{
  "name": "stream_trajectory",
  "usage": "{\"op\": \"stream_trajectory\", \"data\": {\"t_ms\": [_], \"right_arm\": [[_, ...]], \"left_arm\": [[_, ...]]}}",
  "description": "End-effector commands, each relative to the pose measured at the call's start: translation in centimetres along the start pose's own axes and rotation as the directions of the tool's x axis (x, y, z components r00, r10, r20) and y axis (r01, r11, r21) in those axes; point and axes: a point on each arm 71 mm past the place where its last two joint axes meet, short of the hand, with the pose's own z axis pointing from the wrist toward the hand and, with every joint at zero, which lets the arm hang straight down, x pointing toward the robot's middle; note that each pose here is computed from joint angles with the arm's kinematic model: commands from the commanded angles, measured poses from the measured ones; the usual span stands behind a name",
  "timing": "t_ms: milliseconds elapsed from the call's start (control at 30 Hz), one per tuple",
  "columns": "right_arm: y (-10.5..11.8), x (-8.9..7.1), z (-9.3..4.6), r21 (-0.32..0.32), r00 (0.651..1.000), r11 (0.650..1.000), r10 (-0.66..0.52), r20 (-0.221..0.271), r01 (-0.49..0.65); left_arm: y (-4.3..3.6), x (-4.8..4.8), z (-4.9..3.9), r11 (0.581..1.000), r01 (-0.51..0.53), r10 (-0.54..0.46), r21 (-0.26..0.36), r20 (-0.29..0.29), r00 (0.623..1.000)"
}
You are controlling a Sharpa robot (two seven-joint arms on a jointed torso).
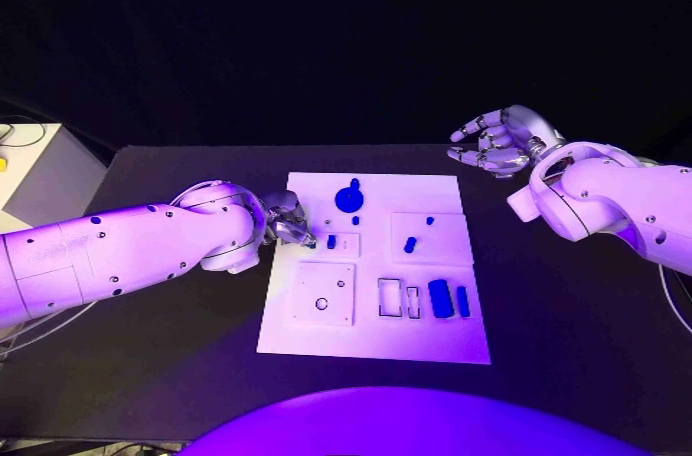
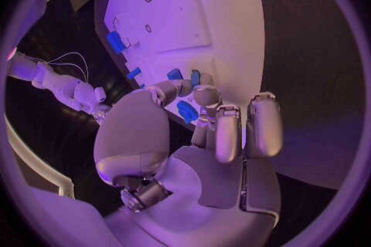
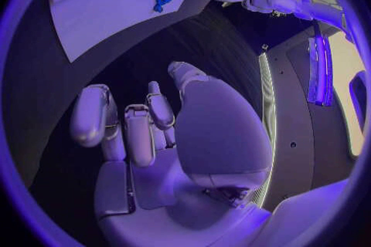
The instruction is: Assemble the parts on the task board
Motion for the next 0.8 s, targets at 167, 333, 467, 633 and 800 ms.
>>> {"op": "stream_trajectory", "data": {"t_ms": [167, 333, 467, 633, 800], "right_arm": [[0.12, 0.13, -0.01, -0.015, 1.000, 1.000, -0.004, -0.013, 0.003], [0.11, 0.12, -0.02, -0.015, 1.000, 1.000, -0.004, -0.013, 0.003], [0.11, 0.11, -0.02, -0.014, 1.000, 1.000, -0.004, -0.012, 0.004], [0.08, 0.08, -0.03, -0.014, 1.000, 1.000, -0.004, -0.011, 0.004], [0.07, 0.07, -0.03, -0.014, 1.000, 1.000, -0.004, -0.011, 0.004]], "left_arm": [[-0.36, 1.03, 0.16, 1.000, -0.001, 0.001, -0.003, -0.080, 0.997], [-0.43, 1.04, 0.22, 1.000, 0.001, -0.001, -0.004, -0.080, 0.997], [-0.45, 1.01, 0.24, 1.000, 0.004, -0.004, -0.004, -0.075, 0.997], [-0.47, 0.94, 0.27, 1.000, 0.009, -0.009, -0.005, -0.065, 0.998], [-0.46, 0.91, 0.29, 1.000, 0.011, -0.011, -0.006, -0.061, 0.998]]}}
